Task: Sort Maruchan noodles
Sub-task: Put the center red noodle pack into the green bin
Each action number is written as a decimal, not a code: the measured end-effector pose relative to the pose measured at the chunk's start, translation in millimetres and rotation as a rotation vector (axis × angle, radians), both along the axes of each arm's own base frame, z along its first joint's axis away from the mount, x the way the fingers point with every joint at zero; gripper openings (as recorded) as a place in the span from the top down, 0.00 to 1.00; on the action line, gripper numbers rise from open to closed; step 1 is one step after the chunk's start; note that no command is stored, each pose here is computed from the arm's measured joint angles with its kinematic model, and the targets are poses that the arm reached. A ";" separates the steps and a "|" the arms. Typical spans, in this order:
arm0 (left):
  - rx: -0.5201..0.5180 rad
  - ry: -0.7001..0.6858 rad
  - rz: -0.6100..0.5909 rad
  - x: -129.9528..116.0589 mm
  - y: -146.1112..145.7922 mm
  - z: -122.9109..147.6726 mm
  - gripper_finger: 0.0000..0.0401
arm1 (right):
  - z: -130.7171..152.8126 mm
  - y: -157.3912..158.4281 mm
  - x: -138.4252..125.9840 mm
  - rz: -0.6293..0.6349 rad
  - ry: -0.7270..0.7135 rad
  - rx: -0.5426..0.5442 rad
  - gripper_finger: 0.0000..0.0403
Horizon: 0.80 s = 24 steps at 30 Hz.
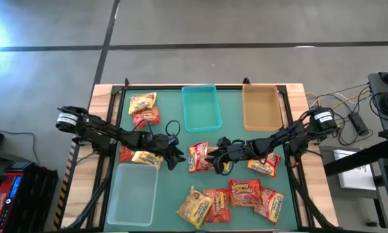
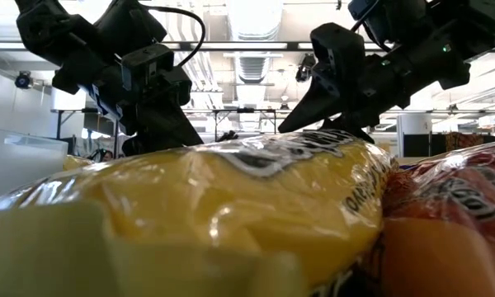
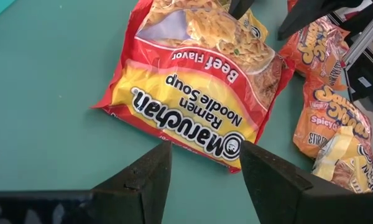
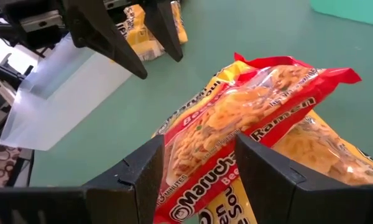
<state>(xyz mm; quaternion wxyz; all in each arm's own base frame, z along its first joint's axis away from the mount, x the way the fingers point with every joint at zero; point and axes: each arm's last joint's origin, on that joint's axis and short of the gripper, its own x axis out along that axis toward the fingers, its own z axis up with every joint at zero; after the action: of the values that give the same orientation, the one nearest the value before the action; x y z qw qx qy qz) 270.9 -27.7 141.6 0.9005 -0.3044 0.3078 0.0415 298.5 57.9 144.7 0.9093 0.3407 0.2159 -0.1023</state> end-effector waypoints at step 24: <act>0.045 0.028 0.000 14.4 -0.7 -43.5 0.57 | -9.5 -29.3 1.7 -0.027 0.105 0.233 0.54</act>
<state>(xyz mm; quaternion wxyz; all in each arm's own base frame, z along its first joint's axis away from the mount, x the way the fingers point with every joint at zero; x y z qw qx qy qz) 285.3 -28.4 98.1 0.9027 -0.2835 0.3194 0.0524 300.2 28.6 135.3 0.8495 0.4412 0.2688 -0.1066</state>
